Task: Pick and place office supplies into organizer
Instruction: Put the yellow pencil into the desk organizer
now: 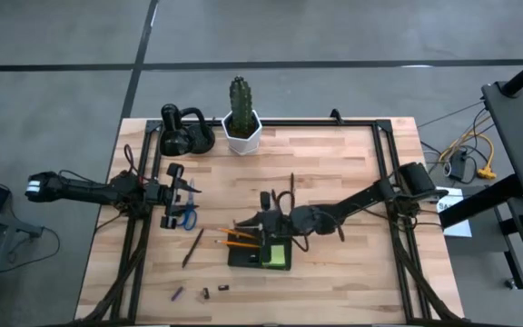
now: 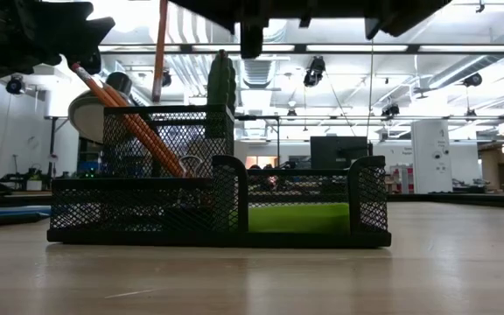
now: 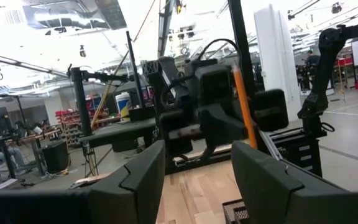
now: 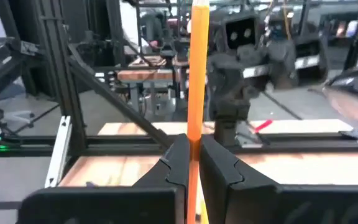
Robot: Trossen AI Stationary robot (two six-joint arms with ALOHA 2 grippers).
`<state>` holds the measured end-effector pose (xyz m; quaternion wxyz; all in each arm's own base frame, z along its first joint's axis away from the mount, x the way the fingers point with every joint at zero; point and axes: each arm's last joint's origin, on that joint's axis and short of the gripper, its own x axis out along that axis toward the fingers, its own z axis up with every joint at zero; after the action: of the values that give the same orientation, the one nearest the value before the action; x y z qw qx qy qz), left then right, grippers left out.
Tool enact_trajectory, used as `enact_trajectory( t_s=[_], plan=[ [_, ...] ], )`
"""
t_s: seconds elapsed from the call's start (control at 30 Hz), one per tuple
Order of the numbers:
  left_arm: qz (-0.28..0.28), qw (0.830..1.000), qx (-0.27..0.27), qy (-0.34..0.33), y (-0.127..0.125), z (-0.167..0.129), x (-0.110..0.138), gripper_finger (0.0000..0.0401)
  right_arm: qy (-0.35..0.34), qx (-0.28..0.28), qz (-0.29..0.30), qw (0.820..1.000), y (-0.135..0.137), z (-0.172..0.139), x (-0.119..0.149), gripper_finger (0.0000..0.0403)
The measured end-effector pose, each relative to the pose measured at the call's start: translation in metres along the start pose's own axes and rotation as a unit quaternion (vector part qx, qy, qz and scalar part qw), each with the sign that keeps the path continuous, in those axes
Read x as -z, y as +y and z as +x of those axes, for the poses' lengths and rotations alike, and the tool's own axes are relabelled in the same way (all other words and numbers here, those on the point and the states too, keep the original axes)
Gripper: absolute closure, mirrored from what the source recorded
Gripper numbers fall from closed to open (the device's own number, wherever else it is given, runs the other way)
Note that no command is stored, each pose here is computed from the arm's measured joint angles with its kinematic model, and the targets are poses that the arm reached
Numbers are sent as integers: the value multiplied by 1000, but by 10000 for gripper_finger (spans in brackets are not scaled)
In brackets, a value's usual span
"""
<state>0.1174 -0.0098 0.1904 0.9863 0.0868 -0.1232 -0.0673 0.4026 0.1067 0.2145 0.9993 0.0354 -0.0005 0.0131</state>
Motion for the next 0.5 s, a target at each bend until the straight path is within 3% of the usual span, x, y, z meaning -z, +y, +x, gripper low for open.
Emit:
enact_trajectory(
  t_s=[0.3, 0.5],
  plan=[
    [0, 1000, 0, 0, 0, 0, 0, 232, 42, -7, 40, 998, -18, 5, 14, 392],
    [0, 1000, 0, 1, 0, 0, 0, 232, 107, -11, 54, 993, -24, 7, 22, 392]
  ],
)
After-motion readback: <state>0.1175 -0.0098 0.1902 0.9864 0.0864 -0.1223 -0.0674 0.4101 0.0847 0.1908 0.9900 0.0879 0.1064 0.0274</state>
